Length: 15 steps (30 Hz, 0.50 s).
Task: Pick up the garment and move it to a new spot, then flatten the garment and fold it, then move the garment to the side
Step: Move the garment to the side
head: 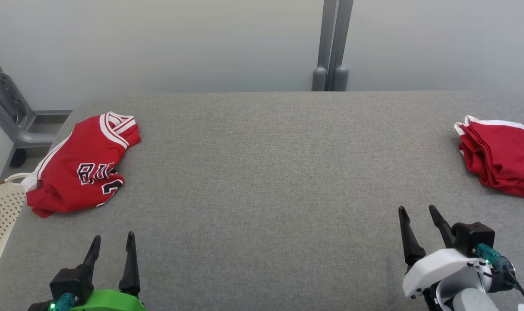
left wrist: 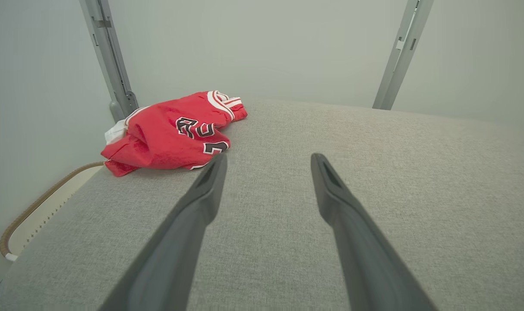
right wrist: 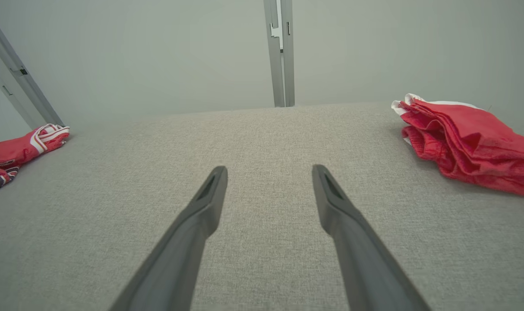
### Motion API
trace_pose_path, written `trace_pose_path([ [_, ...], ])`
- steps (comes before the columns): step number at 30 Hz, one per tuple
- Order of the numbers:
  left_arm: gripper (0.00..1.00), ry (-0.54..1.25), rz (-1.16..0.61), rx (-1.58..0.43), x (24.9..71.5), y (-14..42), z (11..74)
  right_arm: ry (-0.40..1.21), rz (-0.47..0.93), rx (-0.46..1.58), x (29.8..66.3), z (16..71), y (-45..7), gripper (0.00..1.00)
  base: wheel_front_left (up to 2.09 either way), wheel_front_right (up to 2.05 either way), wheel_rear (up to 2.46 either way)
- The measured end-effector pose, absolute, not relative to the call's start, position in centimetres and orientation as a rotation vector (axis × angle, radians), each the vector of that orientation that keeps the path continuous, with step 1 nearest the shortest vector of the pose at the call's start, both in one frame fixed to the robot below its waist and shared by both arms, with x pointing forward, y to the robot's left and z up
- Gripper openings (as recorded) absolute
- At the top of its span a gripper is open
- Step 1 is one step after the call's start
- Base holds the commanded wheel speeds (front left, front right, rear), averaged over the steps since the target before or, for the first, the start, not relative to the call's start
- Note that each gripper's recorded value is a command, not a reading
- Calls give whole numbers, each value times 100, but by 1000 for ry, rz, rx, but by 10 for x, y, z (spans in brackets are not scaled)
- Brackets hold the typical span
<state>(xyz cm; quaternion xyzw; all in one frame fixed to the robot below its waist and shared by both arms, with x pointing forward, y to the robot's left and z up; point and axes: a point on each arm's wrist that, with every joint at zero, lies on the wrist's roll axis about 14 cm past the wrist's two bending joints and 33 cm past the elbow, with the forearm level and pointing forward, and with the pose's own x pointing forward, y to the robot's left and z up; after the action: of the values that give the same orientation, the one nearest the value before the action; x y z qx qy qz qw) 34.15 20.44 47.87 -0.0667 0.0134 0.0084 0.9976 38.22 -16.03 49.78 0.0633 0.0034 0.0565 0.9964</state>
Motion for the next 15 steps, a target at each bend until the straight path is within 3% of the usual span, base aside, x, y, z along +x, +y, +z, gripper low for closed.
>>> trace_pose_path([
  [15,100,-47,24,-182,325,200,496,68,140,150,358,477,-150,100,0,0,0],
])
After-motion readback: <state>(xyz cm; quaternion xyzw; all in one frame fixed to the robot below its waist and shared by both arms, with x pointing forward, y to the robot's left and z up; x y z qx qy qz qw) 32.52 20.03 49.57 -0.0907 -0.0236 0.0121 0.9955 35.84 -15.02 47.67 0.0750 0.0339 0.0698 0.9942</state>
